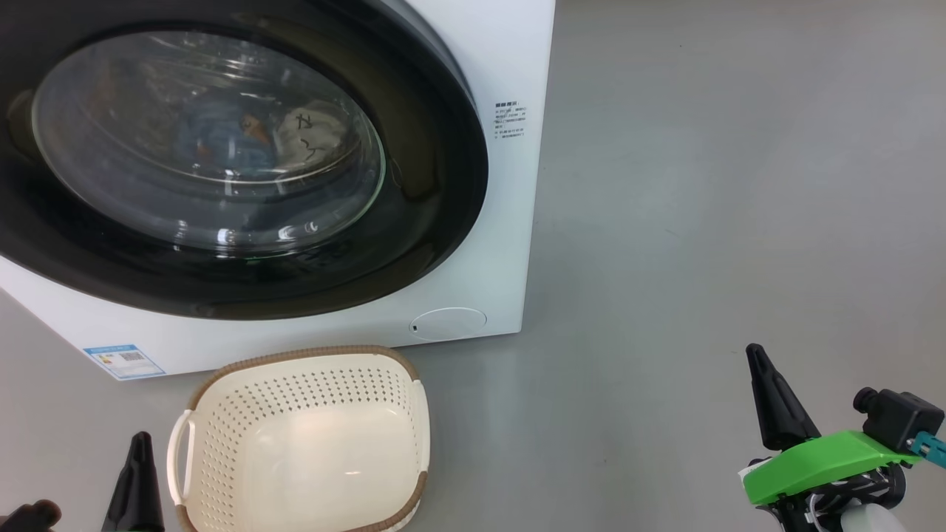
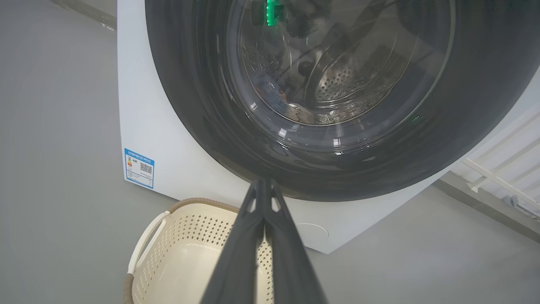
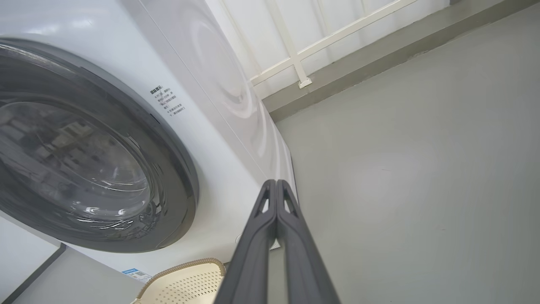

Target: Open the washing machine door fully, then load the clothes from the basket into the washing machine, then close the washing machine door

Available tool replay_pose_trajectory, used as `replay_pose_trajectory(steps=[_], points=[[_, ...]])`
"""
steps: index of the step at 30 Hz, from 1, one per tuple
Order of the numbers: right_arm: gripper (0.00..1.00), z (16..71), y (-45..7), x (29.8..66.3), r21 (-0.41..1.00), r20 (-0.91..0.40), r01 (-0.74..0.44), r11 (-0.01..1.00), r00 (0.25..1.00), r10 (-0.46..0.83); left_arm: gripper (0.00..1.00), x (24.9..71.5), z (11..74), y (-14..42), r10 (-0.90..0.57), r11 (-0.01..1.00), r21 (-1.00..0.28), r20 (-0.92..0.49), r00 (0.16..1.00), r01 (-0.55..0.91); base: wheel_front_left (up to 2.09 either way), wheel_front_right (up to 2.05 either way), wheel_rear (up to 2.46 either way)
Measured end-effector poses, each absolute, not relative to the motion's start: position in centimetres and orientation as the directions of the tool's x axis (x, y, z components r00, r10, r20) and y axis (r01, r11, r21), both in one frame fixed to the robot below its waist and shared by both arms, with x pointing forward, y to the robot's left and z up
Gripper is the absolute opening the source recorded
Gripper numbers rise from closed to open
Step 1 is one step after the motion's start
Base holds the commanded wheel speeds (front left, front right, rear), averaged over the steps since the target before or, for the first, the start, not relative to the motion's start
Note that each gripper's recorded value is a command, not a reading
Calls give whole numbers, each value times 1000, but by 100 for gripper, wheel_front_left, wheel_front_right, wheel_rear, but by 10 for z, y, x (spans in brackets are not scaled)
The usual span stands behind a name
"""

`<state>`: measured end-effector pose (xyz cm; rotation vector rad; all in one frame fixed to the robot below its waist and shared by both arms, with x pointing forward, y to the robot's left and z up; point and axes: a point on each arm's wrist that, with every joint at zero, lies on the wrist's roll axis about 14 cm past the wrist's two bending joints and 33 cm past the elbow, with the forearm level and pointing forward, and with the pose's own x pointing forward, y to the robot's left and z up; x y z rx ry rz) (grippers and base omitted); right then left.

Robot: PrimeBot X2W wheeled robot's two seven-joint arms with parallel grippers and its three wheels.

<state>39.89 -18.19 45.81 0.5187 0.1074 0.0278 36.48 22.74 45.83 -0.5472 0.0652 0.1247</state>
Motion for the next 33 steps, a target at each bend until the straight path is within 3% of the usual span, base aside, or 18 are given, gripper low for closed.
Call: replay_pose_trajectory(steps=[33], points=[[0,468,-195,396,750,-98,76,657,995,-3,0,366,458,219,92,629,-761,-133,987,-161,0,0,0]])
